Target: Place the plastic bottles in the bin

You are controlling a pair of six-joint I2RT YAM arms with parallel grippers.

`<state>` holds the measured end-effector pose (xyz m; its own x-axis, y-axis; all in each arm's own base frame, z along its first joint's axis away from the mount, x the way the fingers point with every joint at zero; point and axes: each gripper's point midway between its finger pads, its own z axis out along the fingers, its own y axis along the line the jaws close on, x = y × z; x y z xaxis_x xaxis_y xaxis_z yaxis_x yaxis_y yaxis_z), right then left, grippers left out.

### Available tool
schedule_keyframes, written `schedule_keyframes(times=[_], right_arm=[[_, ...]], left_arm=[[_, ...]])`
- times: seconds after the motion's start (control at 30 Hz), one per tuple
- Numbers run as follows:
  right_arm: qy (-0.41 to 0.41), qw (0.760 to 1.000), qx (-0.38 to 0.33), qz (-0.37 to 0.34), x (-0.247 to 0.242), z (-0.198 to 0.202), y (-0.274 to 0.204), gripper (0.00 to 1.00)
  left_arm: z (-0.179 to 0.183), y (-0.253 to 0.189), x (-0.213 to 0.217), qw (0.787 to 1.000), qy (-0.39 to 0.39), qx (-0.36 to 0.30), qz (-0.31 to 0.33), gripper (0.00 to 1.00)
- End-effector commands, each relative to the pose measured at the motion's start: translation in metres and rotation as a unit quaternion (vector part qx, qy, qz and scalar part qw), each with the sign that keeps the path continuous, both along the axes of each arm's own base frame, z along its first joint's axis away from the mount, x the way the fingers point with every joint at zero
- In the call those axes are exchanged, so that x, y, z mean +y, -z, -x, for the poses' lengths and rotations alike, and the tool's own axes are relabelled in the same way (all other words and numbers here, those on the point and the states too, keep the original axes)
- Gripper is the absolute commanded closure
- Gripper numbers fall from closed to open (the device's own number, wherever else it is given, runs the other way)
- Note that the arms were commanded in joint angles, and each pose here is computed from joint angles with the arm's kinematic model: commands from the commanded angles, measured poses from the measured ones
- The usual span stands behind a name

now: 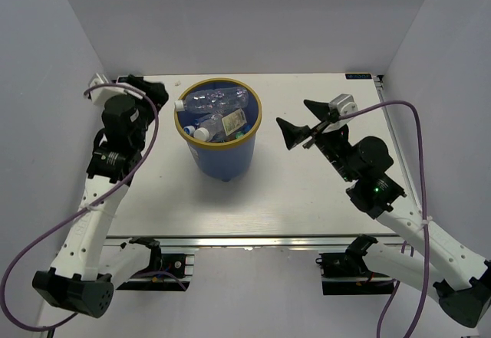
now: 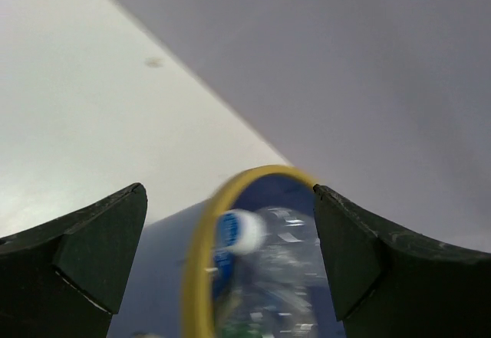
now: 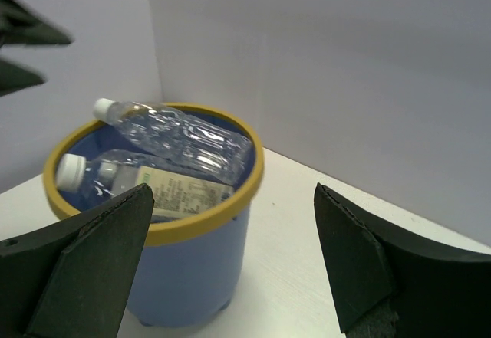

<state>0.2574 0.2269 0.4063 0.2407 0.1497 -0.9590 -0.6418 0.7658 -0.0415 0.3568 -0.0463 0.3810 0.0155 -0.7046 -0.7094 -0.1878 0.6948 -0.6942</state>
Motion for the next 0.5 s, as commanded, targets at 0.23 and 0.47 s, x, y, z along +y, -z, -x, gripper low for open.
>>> schedule_keyframes(times=[0.23, 0.47], right_arm=[[0.027, 0.998, 0.019, -0.046, -0.023, 0.009, 0.022, 0.11], [0.07, 0.996, 0.046, -0.042, -0.032, -0.004, 0.038, 0.11]], left_arm=[[0.07, 0.058, 0.067, 0.985, -0.154, 0.077, -0.028, 0.02], [0.081, 0.062, 0.077, 0.98, -0.179, 0.08, -0.032, 0.02]])
